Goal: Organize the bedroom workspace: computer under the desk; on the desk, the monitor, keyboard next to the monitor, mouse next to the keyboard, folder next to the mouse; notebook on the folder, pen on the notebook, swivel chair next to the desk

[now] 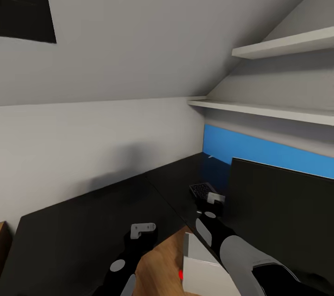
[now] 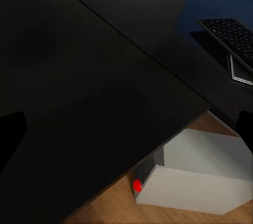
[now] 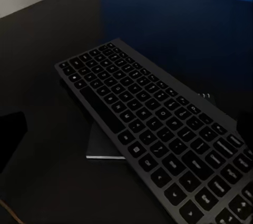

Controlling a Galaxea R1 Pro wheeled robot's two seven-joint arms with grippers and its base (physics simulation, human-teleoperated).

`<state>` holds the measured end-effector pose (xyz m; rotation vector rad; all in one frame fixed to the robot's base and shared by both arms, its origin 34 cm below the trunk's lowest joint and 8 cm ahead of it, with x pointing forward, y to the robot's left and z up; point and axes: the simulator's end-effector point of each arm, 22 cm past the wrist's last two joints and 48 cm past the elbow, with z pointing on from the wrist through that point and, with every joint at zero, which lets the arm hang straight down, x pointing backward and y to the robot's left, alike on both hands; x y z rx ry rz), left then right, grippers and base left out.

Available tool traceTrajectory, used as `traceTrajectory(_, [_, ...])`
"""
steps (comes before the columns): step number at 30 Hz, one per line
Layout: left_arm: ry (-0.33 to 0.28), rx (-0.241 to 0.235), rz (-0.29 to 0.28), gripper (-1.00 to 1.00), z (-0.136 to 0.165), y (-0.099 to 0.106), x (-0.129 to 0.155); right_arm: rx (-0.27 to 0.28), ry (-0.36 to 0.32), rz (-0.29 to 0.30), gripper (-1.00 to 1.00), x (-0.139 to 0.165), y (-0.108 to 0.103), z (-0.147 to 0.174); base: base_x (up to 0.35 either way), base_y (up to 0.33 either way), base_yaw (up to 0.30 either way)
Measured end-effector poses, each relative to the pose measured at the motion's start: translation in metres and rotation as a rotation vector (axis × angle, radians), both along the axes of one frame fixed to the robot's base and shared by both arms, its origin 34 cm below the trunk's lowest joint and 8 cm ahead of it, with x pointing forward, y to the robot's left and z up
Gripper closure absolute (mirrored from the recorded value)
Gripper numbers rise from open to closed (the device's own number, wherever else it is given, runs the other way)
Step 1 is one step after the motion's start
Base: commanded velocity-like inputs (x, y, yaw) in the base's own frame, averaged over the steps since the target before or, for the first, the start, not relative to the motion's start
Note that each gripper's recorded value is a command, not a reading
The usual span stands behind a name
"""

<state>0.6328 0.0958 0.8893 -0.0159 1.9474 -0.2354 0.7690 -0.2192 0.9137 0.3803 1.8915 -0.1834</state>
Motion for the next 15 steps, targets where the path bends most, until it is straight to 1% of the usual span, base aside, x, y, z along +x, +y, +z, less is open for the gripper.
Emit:
traceTrajectory(4, [0.0,0.0,0.0,-1.0,0.0001,0.0,0.0,-0.001,0.0,-0.001,-1.0,-0.0001,-0.0002,0.0002,0.0,0.0,-0.002])
traceTrajectory(6, [-0.001,0.0,0.0,-1.0,0.0003,0.0,0.0,-0.002,-0.001,0.0,-1.0,0.0,-0.0001,0.0005,0.0,0.0,-0.106])
traceTrajectory(15, [-0.007,0.0,-0.001,-1.0,0.0034,-0.0003,0.0,-0.002,-0.008,-0.001,-1.0,0.0,-0.0003,0.0051,0.0,0.0,-0.224])
